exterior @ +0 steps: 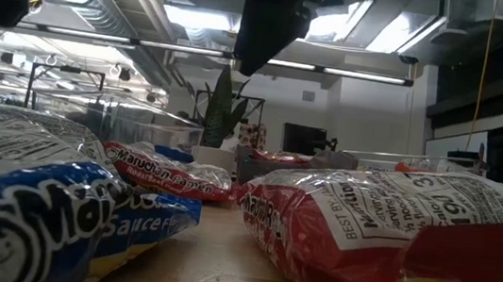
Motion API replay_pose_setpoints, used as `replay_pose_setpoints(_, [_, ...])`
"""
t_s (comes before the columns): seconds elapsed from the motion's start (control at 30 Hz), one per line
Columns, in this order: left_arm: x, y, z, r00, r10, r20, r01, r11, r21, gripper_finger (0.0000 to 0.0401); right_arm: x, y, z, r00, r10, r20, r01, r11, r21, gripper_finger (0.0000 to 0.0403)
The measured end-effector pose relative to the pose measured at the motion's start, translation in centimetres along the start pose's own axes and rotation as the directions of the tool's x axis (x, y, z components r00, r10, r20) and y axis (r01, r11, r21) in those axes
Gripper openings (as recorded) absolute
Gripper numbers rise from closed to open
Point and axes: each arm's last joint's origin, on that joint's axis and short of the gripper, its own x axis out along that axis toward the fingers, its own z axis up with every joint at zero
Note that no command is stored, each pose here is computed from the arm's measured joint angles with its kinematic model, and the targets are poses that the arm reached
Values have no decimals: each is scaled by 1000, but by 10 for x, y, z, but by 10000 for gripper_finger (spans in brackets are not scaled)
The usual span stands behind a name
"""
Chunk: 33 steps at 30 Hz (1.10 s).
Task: Sort Maruchan noodles
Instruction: Put the blue noodle pack into the left transparent bin
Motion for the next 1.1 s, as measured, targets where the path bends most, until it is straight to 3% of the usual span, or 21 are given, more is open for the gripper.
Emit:
replay_pose_setpoints(0.2, [26,12,-15,995,-96,-39,93,993,-79,277,0,1,2,1000,8,21,-8,1000,3,186])
replay_pose_setpoints(0.37, [36,27,-15,996,-87,-25,83,990,-117,291,0,1,2,1000,8,21,-8,1000,3,186])
replay_pose_setpoints(0.73, [49,32,-11,974,-225,32,226,951,-211,289,0,1,3,1000,4,28,-5,999,33,186])
replay_pose_setpoints(0.9, [52,31,-7,973,-228,38,231,956,-182,267,0,1,3,1000,2,31,-3,999,34,186])
replay_pose_setpoints(1.1, [53,30,-6,972,-230,53,235,956,-174,205,1,2,6,998,12,65,-15,999,37,186])
